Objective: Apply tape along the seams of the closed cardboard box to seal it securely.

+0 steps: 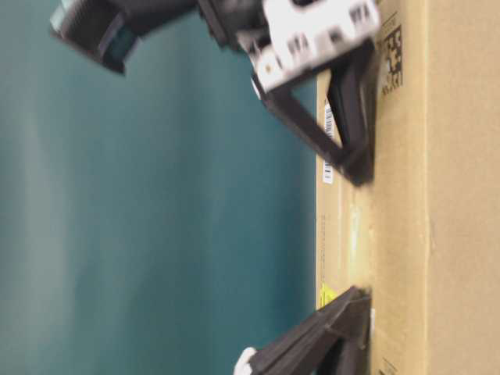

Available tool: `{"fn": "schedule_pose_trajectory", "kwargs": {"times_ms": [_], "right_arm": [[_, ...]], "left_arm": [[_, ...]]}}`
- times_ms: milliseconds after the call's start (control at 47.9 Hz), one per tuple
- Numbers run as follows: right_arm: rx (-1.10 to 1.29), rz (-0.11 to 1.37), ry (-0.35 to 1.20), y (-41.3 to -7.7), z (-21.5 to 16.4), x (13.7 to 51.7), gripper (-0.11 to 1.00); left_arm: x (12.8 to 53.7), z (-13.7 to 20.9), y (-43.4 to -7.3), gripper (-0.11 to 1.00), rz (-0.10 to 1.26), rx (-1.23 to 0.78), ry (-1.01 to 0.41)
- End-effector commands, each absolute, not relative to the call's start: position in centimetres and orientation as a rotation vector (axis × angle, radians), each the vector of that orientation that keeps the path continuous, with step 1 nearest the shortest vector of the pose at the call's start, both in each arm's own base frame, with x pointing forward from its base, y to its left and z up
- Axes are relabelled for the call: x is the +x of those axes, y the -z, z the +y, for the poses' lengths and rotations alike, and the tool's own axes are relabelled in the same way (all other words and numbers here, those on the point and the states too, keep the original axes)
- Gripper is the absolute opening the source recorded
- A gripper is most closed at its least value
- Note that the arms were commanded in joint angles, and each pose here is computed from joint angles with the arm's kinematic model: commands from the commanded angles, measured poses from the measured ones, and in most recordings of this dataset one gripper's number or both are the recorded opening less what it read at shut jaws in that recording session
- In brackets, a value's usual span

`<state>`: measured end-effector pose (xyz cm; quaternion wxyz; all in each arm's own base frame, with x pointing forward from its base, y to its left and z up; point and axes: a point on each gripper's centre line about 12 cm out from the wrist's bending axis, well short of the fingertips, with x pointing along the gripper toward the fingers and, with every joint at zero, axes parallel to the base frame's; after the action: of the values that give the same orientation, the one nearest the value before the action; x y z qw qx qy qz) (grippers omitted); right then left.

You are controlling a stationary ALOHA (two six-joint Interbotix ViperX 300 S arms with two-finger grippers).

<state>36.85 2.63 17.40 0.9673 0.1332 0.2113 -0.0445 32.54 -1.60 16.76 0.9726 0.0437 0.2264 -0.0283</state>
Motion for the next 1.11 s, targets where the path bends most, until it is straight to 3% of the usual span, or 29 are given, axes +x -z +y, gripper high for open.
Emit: {"fn": "schedule_pose_trajectory", "kwargs": {"times_ms": [0,230,501,793,1086], "right_arm": [[0.26,0.338,0.053,-21.0,3.0,35.9,0.0],[0.234,0.246,0.038,-24.6,2.2,32.2,0.0],[0.231,0.2,0.013,-25.8,1.8,27.1,0.0],[0.211,0.187,0.004,-25.0,1.2,22.6,0.0],[0.21,0.221,0.028,-22.4,0.6,20.4,0.0]], "left_arm": [[32.6,-1.7,-20.2,0.0,0.391,0.083,0.059],[30.3,-1.6,-23.3,0.0,0.342,0.081,0.059],[25.5,-1.2,-24.3,0.0,0.27,0.077,0.054],[20.6,-0.5,-24.4,0.0,0.203,0.069,0.029],[17.3,-0.5,-22.8,0.0,0.223,0.049,0.032]]}}
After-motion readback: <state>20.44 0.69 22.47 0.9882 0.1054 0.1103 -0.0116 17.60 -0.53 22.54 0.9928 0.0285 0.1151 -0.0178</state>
